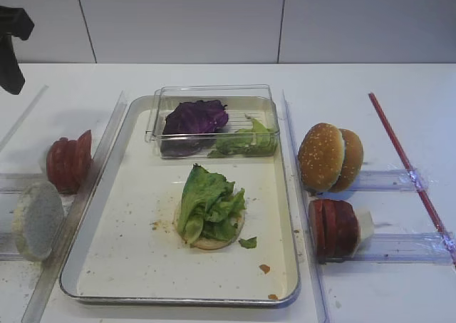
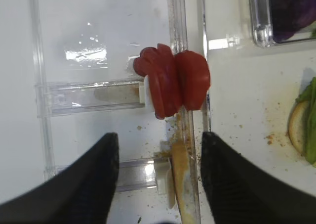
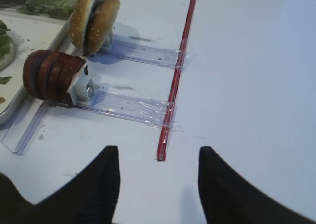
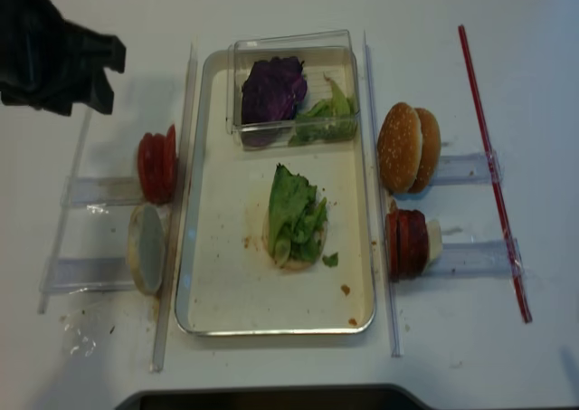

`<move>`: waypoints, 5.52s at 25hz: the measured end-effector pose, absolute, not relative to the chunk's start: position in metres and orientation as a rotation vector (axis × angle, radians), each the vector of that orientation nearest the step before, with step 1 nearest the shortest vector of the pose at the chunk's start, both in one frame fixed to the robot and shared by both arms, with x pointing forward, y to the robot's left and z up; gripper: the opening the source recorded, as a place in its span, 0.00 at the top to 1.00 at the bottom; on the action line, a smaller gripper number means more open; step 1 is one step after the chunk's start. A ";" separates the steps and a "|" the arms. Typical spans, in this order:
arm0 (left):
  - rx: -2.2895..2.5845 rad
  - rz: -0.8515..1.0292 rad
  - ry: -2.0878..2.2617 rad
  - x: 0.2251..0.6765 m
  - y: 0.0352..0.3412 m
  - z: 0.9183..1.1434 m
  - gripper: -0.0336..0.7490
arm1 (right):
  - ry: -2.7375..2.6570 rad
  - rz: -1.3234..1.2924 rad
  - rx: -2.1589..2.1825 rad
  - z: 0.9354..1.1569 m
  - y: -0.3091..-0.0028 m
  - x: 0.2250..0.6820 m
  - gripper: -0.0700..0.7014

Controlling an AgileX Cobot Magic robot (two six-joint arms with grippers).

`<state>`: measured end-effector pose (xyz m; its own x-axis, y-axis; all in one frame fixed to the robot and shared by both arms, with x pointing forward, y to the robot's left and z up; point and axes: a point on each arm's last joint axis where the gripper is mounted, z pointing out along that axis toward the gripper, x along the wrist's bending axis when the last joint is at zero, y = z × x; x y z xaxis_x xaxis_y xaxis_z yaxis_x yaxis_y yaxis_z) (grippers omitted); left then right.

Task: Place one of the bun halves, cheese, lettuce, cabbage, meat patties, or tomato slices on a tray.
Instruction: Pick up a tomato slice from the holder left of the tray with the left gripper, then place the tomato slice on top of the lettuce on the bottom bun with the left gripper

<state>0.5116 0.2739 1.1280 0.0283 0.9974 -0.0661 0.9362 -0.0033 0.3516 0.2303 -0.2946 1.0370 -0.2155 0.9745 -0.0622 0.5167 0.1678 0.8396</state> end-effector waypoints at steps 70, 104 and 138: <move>2.269 0.057 2.129 0.591 0.213 1.015 0.65 | 1.819 0.938 1.413 1.037 -0.295 0.230 0.89; 2.176 0.061 2.099 0.580 0.212 1.042 0.88 | 1.821 0.936 1.409 1.037 -0.295 0.230 0.89; 2.110 -0.345 1.617 0.505 0.190 1.084 0.88 | 1.820 0.937 1.411 1.037 -0.295 0.230 0.89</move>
